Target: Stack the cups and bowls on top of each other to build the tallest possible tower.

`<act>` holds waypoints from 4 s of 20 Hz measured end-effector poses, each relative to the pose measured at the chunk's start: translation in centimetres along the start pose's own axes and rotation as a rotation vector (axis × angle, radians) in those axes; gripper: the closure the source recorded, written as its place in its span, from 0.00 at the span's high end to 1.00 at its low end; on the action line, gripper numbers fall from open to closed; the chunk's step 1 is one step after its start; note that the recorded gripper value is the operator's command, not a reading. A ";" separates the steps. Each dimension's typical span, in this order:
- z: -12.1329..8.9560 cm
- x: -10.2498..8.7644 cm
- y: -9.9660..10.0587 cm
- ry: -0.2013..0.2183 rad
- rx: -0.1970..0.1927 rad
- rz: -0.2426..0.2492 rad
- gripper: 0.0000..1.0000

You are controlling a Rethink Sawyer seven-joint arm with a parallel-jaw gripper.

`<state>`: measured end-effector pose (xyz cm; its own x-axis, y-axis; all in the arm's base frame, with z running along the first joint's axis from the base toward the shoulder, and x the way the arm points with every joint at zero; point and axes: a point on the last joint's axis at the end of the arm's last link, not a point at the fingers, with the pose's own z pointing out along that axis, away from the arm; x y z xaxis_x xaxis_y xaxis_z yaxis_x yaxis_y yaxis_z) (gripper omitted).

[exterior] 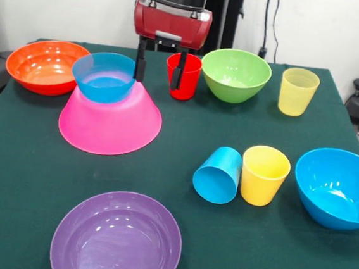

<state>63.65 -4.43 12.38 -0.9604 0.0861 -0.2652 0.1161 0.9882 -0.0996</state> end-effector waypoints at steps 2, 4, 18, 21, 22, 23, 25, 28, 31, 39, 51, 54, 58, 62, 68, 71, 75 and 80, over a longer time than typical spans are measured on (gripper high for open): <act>-0.1 -0.3 0.0 -0.004 0.000 0.004 1.00; -0.1 -0.5 -0.1 -0.008 0.000 0.007 1.00; -0.4 -1.6 0.2 -0.026 0.001 0.010 1.00; -0.3 -2.3 0.4 -0.036 -0.001 0.014 1.00; -0.2 -2.8 0.5 -0.041 -0.006 0.024 1.00; -0.1 -3.2 0.6 -0.043 -0.014 0.037 1.00; -0.1 -3.7 0.6 -0.044 -0.029 0.058 1.00; -0.2 -4.6 0.4 -0.047 -0.063 0.104 1.00; -0.4 -5.2 0.6 -0.049 -0.087 0.129 1.00; -1.5 -7.9 1.6 -0.063 -0.231 0.215 1.00; 0.5 -8.9 4.2 -0.038 -0.366 0.246 1.00; 1.8 -8.5 6.3 -0.025 -0.372 0.219 1.00; 3.3 -7.9 8.9 -0.011 -0.384 0.186 1.00; 4.5 -7.5 10.5 -0.002 -0.391 0.163 1.00; 6.3 -7.5 11.4 0.001 -0.388 0.156 1.00; 6.8 -7.7 11.3 0.007 -0.379 0.158 1.00; 7.5 -7.8 11.0 0.041 -0.351 0.152 1.00; 8.4 -7.7 11.0 0.125 -0.326 0.139 1.00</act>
<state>74.43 4.76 5.30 -0.9670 0.2168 -0.1338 0.1797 0.9527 0.2450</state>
